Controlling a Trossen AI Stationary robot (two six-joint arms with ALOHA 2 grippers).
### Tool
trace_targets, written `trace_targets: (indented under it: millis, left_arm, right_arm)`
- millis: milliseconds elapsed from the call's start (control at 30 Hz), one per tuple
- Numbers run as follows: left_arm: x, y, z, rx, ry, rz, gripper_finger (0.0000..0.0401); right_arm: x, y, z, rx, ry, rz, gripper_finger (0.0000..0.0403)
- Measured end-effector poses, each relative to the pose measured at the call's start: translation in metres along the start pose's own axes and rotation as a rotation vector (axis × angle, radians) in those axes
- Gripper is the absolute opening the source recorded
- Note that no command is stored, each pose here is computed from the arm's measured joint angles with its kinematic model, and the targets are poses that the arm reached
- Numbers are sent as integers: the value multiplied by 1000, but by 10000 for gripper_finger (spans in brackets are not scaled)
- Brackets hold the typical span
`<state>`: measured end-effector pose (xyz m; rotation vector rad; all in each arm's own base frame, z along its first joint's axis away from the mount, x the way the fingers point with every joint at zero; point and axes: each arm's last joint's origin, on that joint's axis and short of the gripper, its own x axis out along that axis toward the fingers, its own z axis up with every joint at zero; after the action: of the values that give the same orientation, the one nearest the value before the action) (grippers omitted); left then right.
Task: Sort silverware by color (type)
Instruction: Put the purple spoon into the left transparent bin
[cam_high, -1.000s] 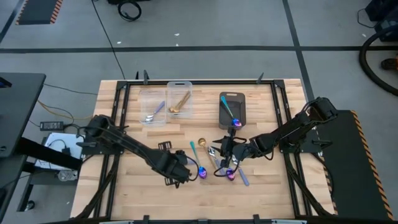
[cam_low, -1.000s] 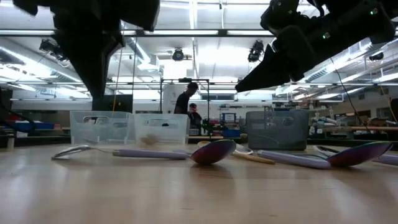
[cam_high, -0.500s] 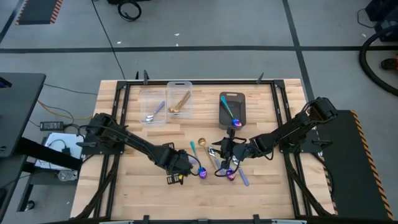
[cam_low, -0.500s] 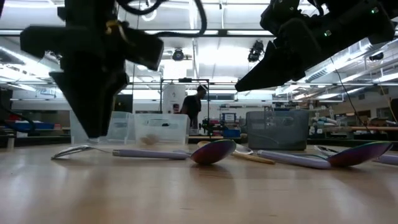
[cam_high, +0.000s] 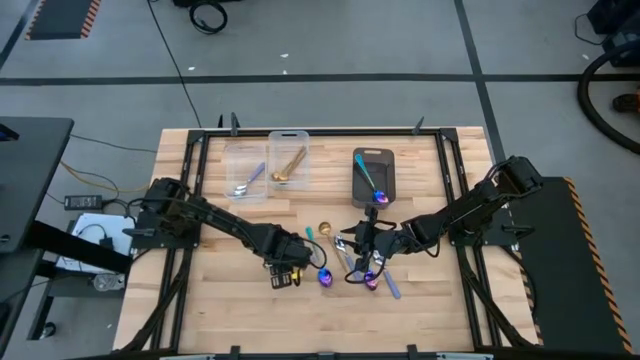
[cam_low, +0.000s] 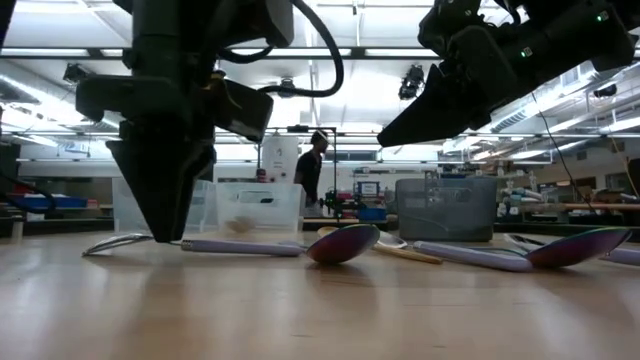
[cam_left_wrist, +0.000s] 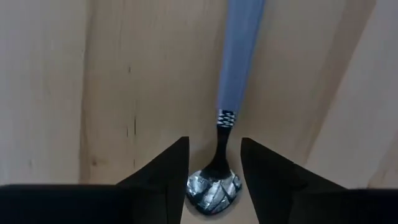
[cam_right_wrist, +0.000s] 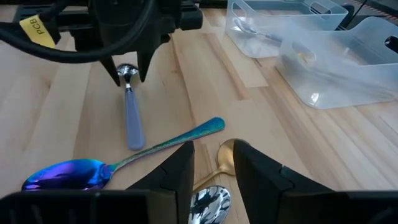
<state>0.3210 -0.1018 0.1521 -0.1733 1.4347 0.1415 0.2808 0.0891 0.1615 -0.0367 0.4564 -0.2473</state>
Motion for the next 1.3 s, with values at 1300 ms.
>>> trace_targets:
  millis: [1300]
  left_arm:
    - [2, -5, -5, 127, -18, 81, 18]
  right_arm:
    - [-3, 5, -4, 21, 35, 43, 122]
